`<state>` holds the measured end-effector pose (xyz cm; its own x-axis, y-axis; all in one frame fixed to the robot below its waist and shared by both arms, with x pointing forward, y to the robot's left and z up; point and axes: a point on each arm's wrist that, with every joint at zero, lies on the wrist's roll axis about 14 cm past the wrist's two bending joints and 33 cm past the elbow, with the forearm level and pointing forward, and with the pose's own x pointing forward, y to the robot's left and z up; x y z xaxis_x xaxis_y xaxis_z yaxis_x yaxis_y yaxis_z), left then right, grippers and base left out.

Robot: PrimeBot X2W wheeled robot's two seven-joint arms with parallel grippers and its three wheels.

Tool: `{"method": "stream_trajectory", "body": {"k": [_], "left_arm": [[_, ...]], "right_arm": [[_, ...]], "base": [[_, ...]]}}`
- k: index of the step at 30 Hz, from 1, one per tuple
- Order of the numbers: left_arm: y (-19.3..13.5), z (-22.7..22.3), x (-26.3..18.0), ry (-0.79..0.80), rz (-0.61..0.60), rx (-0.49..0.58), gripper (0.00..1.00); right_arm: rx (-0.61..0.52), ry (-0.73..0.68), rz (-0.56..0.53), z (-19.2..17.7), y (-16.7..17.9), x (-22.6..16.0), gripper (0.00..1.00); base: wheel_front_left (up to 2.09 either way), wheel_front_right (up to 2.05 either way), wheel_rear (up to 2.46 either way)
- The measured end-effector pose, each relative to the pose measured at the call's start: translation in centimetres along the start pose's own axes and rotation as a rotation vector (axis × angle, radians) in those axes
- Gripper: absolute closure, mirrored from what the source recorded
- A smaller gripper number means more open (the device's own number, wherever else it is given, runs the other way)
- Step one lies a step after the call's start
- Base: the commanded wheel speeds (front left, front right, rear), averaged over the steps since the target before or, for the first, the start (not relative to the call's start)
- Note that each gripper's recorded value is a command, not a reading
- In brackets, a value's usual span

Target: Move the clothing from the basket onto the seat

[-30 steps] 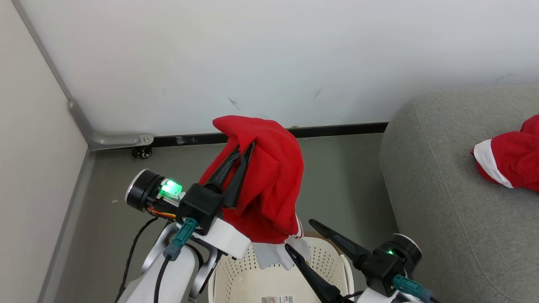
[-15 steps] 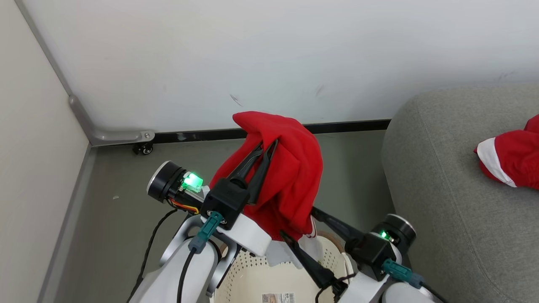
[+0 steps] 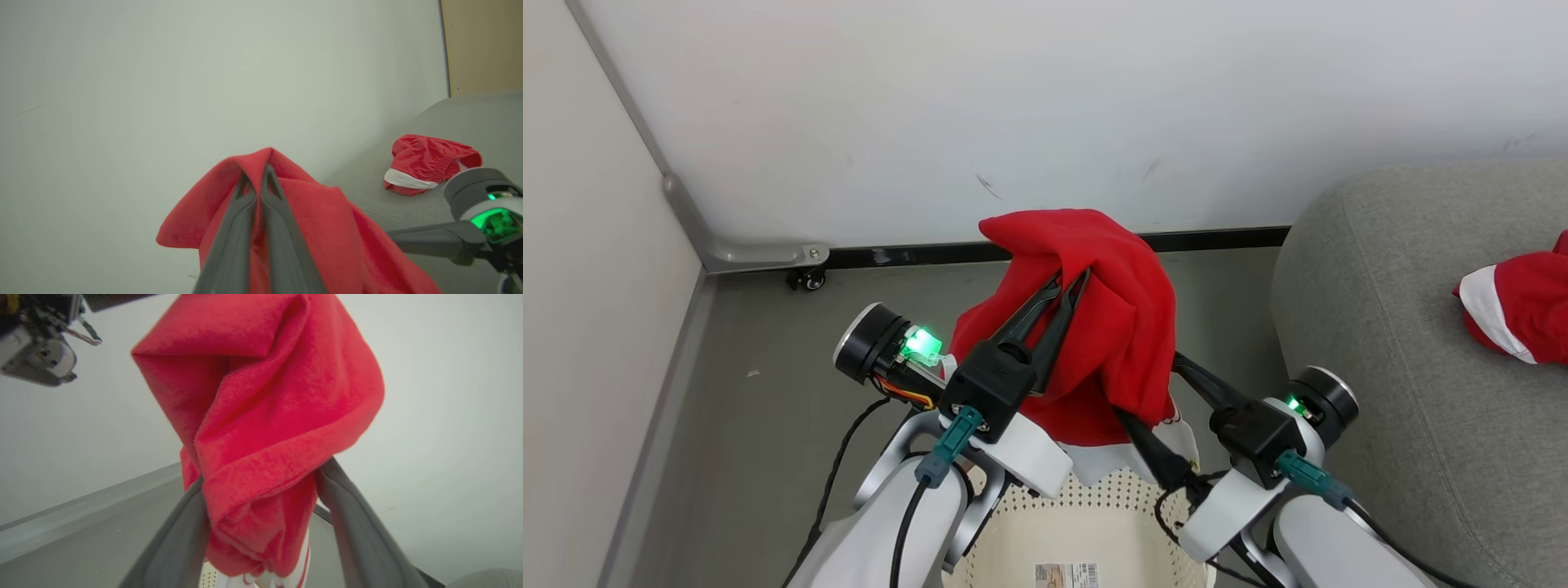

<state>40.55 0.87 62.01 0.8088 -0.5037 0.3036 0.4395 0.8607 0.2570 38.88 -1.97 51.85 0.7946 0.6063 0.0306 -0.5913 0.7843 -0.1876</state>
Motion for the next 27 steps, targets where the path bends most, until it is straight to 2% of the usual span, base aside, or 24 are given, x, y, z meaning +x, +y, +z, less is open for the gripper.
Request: {"method": "stream_trajectory", "body": {"k": [1, 4, 5, 12, 22, 23, 26, 27], "left_arm": [[0.0, -0.1, 0.0, 0.002, 0.000, -0.001, 1.00], [0.0, -0.3, -0.1, 0.009, 0.003, -0.016, 1.00], [0.0, -0.4, -0.1, 0.012, 0.004, -0.019, 1.00], [0.4, -1.6, -0.3, 0.049, 0.018, -0.032, 1.00], [0.9, -3.9, -0.7, 0.116, 0.048, -0.093, 1.00], [0.9, -4.0, -0.7, 0.119, 0.050, -0.101, 0.98], [0.3, -5.4, -1.3, 0.158, 0.033, -0.131, 0.68], [0.3, -5.4, -1.3, 0.158, 0.033, -0.131, 0.54]], "right_arm": [[-0.003, 0.000, -0.001, 0.0, -0.1, 0.2, 0.60], [-0.017, -0.002, 0.004, 0.2, 0.0, 0.6, 0.85], [-0.019, -0.003, 0.005, 0.2, 0.1, 0.7, 0.98], [-0.008, -0.005, -0.003, 0.2, -0.1, 0.9, 1.00], [0.097, -0.059, -0.091, 1.4, -1.9, 0.4, 1.00], [0.116, -0.076, -0.109, 1.8, -2.3, 0.3, 1.00], [0.155, -0.153, -0.184, 3.9, -4.7, -0.2, 1.00], [0.155, -0.153, -0.184, 3.9, -4.7, -0.2, 1.00]], "base": [[0.00, 0.00, 0.00], [0.00, 0.00, 0.00], [0.00, 0.00, 0.00], [0.00, 0.00, 0.00], [0.00, 0.00, 0.00], [0.00, 0.00, 0.00], [0.00, 0.00, 0.00], [0.00, 0.00, 0.00]]}}
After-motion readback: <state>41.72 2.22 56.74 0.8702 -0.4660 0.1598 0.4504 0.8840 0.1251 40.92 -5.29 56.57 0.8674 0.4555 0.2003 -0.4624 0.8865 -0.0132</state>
